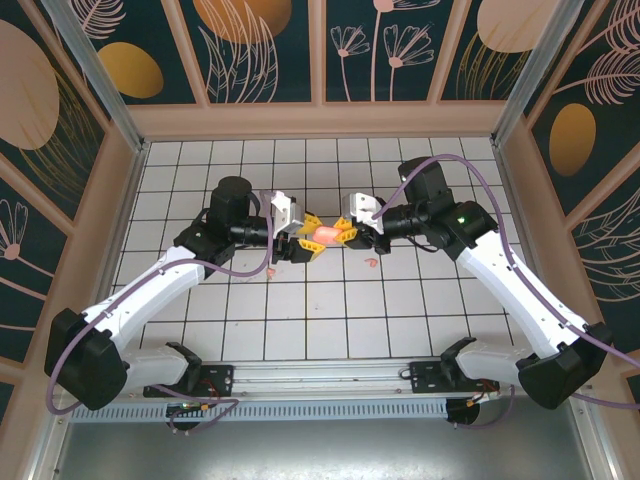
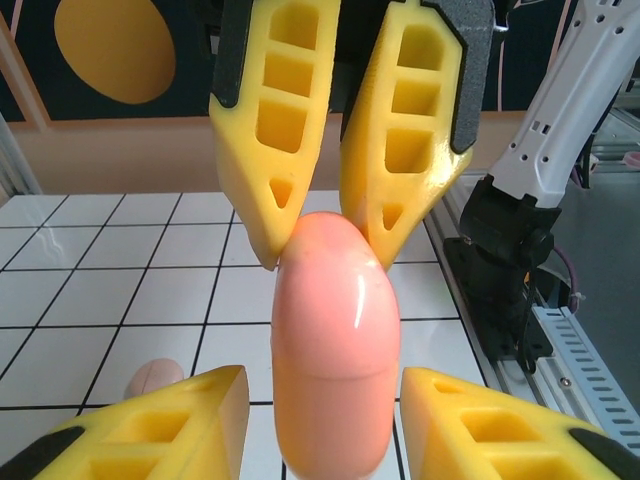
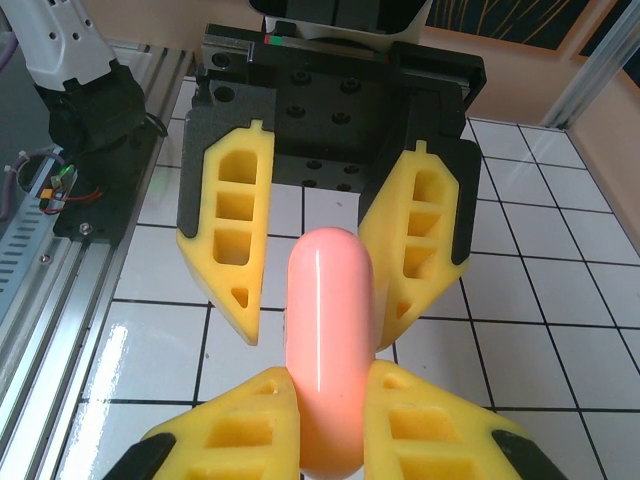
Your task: Insert wireless bluetooth earbuds into charging case
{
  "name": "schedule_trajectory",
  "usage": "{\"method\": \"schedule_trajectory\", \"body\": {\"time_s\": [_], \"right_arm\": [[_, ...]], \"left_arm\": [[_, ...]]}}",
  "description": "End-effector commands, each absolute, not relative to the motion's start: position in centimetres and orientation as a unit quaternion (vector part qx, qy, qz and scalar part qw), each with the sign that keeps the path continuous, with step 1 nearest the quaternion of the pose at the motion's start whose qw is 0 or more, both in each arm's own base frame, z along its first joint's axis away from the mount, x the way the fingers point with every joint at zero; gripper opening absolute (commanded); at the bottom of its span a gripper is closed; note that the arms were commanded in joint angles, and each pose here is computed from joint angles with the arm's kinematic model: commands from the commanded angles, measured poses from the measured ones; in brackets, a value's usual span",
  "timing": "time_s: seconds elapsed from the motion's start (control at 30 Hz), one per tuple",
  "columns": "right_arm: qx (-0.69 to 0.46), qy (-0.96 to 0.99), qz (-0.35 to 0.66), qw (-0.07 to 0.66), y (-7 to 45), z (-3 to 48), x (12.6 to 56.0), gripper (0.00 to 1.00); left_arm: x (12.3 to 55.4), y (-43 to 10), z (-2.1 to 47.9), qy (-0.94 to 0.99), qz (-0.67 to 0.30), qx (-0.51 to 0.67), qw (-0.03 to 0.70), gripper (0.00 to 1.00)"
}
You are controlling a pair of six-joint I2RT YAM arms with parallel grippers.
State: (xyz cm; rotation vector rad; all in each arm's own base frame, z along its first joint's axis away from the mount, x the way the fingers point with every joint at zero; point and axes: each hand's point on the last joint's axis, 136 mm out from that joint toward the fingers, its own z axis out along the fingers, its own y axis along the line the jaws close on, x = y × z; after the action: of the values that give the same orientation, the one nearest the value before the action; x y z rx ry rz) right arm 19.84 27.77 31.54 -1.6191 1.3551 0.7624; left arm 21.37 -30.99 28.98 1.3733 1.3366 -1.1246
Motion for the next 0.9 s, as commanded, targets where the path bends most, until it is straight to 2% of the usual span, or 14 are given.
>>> {"method": "schedule_trajectory", "body": {"time_s": [0.0, 0.1, 0.33, 0.43, 0.5, 0.57, 0.67, 0.87], "right_arm": [[-0.658, 0.519, 0.309, 0.449, 28.3, 32.8, 19.6, 0.13], [-0.659, 0.519, 0.311, 0.447, 28.4, 32.7, 19.6, 0.13], [-0.659, 0.521, 0.310, 0.445, 28.4, 32.4, 19.7, 0.13], [-0.658, 0.522, 0.310, 0.444, 28.4, 32.3, 19.7, 0.13], [-0.651, 0.529, 0.309, 0.447, 28.4, 32.4, 20.0, 0.16], [-0.640, 0.541, 0.305, 0.453, 28.4, 32.4, 20.4, 0.27], [-0.624, 0.553, 0.299, 0.464, 28.4, 32.4, 21.0, 0.35], [-0.602, 0.581, 0.274, 0.475, 28.1, 32.2, 22.6, 0.40]], "left_arm": [[20.9, -31.1, 29.6, 0.523, -0.467, 0.558, 0.445, 0.43], [20.9, -31.1, 29.9, 0.519, -0.470, 0.557, 0.447, 0.42], [20.7, -31.1, 30.2, 0.516, -0.476, 0.556, 0.445, 0.27], [20.7, -31.1, 30.1, 0.517, -0.474, 0.556, 0.445, 0.24], [20.7, -31.1, 29.9, 0.519, -0.472, 0.556, 0.446, 0.24], [20.7, -31.0, 29.8, 0.520, -0.470, 0.556, 0.447, 0.24], [20.7, -31.0, 29.7, 0.521, -0.470, 0.555, 0.446, 0.24], [20.6, -31.0, 29.6, 0.524, -0.470, 0.554, 0.444, 0.23]]}}
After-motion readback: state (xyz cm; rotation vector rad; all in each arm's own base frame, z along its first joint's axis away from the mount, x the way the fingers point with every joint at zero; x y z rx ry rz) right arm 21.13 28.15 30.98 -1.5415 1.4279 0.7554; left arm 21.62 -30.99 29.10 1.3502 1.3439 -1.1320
